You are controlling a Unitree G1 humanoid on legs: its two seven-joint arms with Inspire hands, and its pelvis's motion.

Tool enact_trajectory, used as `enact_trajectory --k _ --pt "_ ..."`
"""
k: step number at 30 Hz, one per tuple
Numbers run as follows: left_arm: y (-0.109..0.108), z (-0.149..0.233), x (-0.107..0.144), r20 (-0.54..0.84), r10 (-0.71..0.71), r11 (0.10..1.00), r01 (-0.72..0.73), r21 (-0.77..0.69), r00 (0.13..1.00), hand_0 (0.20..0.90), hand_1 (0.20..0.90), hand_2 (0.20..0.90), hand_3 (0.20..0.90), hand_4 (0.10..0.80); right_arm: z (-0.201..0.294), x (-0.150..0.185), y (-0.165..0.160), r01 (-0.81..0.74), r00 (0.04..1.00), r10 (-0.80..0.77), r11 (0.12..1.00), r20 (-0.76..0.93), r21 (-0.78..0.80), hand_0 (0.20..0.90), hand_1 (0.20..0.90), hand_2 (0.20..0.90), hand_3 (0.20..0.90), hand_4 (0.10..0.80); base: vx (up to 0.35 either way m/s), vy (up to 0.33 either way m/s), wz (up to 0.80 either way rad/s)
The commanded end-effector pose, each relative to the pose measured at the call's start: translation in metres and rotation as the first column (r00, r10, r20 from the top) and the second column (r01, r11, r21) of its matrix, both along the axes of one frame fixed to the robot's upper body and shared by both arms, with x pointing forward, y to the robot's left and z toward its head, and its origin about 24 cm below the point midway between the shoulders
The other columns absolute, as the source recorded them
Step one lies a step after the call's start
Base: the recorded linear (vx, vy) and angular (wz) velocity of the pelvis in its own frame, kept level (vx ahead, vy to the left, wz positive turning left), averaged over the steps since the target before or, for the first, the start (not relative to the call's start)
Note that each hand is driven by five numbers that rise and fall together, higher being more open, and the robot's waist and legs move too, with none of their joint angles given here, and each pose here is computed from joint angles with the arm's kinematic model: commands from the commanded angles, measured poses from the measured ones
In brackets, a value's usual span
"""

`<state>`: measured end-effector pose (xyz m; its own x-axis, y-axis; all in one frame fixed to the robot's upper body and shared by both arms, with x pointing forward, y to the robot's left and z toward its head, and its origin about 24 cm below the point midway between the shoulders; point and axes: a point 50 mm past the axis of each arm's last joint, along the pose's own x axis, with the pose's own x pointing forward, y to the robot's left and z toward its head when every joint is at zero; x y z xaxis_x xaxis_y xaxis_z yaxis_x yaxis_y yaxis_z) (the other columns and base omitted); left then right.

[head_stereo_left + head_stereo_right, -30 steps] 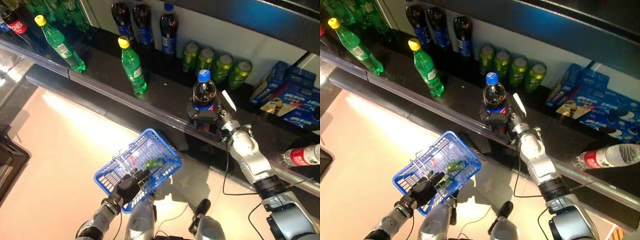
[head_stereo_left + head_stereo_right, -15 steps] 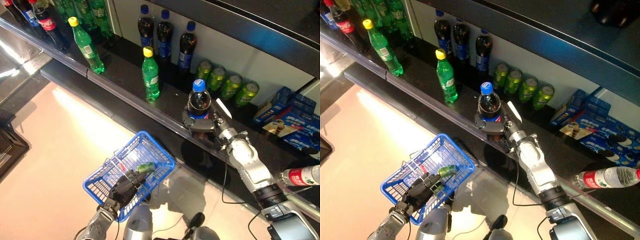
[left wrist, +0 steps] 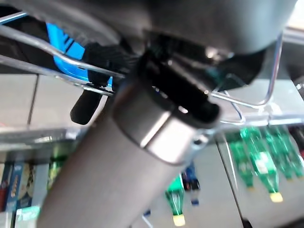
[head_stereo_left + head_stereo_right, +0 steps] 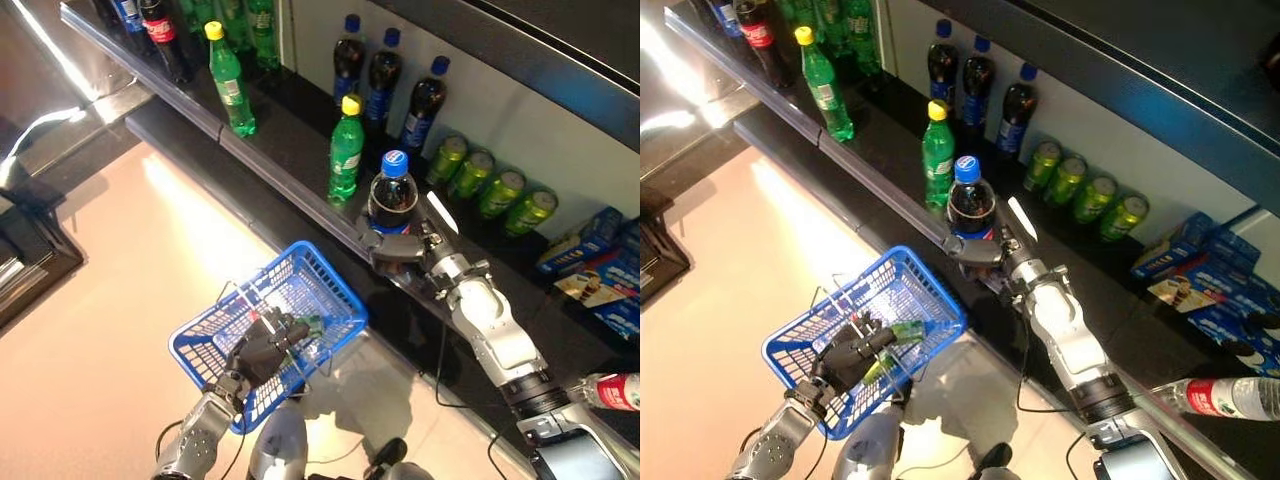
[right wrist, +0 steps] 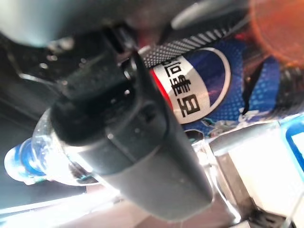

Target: Pick up the drink and place into the basket.

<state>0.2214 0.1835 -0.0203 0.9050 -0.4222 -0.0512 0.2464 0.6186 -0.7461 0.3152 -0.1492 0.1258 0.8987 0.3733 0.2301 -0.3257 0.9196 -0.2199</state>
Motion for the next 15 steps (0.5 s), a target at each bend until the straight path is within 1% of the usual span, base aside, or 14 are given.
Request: enact_trajectory --k 1,6,8,12,15 --pt "-0.034 0.064 0.019 0.353 -0.108 0.974 0.17 -0.148 0.929 0.3 0.3 0.3 0.2 0.1 0.054 -0.018 0.027 -0.201 0.935 0.149 0.97 0.321 0.136 0.3 0.3 0.3 0.2 0.1 0.029 -0.03 0.19" --pt "-0.039 0.082 0.02 0.415 -0.156 0.965 0.228 -0.13 0.897 0.3 0.3 0.3 0.2 0.1 0.053 -0.021 0.037 -0.236 0.93 0.183 0.962 0.318 0.138 0.3 0.3 0.3 0.2 0.1 0.03 -0.028 0.13" --pt "-0.044 0.092 0.018 0.449 -0.187 0.957 0.266 -0.117 0.874 0.3 0.3 0.3 0.2 0.1 0.052 -0.024 0.043 -0.257 0.927 0.202 0.956 0.317 0.139 0.3 0.3 0.3 0.2 0.1 0.04 -0.036 0.11" --pt "-0.049 0.102 0.018 0.487 -0.216 0.946 0.304 -0.109 0.846 0.3 0.3 0.3 0.2 0.1 0.055 -0.027 0.049 -0.286 0.918 0.229 0.948 0.323 0.139 0.3 0.3 0.3 0.2 0.1 0.007 -0.012 0.18" --pt "-0.052 0.11 0.017 0.52 -0.244 0.936 0.339 -0.095 0.819 0.3 0.3 0.3 0.2 0.1 0.055 -0.029 0.054 -0.309 0.911 0.251 0.941 0.326 0.14 0.3 0.3 0.3 0.2 0.1 0.003 -0.018 0.03"
